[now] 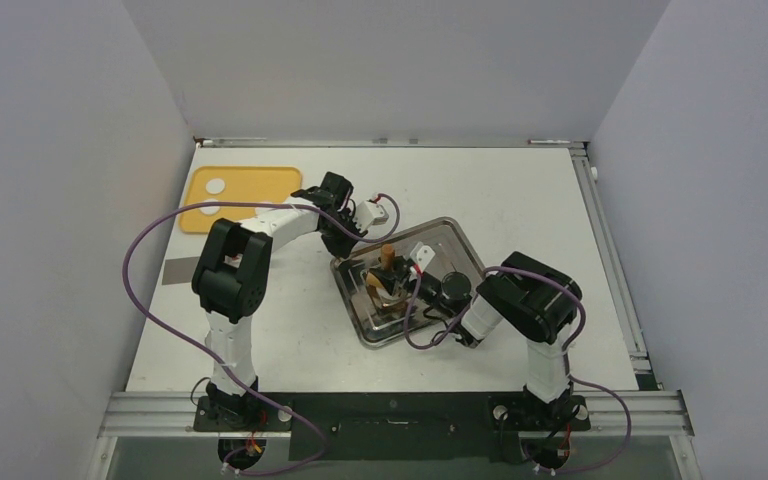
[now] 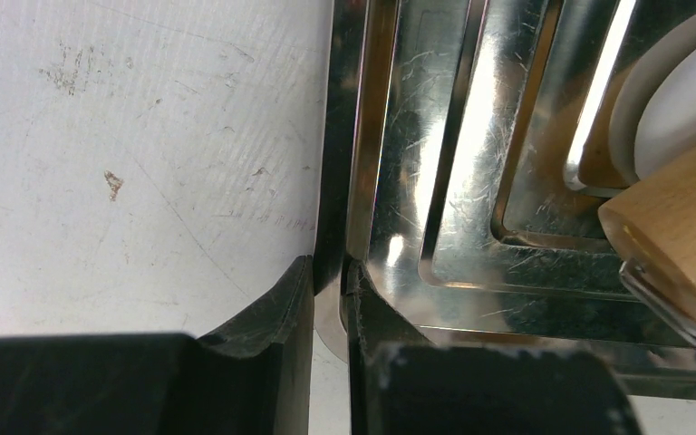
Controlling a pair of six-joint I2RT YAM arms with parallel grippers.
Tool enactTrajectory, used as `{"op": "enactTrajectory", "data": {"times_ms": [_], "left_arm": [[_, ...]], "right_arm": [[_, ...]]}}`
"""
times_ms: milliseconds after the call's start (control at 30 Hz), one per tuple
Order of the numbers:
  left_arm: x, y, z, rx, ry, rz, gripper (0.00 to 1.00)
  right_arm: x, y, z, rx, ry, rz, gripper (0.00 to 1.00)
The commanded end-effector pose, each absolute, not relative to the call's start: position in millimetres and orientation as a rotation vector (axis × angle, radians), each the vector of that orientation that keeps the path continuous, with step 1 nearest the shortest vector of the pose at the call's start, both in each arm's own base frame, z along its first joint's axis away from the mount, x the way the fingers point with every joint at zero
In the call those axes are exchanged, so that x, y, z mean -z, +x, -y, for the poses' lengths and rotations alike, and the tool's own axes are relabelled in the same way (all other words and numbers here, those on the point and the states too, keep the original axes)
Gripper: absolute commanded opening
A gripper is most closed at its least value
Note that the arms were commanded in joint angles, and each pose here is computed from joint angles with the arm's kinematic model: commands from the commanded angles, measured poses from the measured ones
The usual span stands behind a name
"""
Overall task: Roll out the dumpling wrappers from the dough
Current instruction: Flatten out the dough on the work surface.
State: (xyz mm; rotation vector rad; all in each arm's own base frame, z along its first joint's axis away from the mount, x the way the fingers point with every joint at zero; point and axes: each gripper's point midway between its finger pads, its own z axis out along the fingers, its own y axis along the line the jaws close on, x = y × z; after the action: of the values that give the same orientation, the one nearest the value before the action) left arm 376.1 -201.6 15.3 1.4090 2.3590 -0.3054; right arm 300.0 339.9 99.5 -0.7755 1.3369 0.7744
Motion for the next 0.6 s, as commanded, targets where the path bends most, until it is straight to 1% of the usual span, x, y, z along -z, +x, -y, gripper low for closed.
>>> {"op": "enactTrajectory", "data": {"times_ms": [0, 67, 167, 300, 467, 567], "left_arm": [[43.8, 326.4, 184.8, 0.368, 1.512, -2.565, 0.00], [44.0, 326.0, 184.6, 0.368, 1.513, -2.567, 0.00], [43.4, 326.5, 184.8, 0.368, 1.512, -2.565, 0.00], [43.6, 325.8, 184.6, 0.369, 1.513, -2.566, 0.00], [43.9, 326.4, 185.2, 0.371, 1.512, -2.565, 0.00], [43.8, 326.3, 184.8, 0.369, 1.513, -2.566, 0.00]], "right_arm": [[-30.8, 260.4, -321.5, -0.779, -0.771, -1.580, 0.08], [-22.5, 252.1, -317.3, -0.772, -0.757, -1.618, 0.08], [-15.4, 253.4, -307.3, -0.746, -0.719, -1.652, 0.08], [-28.6, 260.8, -311.5, -0.748, -0.712, -1.634, 0.08], [-48.3, 265.6, -324.3, -0.705, -0.787, -1.601, 0.08], [-47.8, 267.4, -324.5, -0.695, -0.788, -1.615, 0.08]]}}
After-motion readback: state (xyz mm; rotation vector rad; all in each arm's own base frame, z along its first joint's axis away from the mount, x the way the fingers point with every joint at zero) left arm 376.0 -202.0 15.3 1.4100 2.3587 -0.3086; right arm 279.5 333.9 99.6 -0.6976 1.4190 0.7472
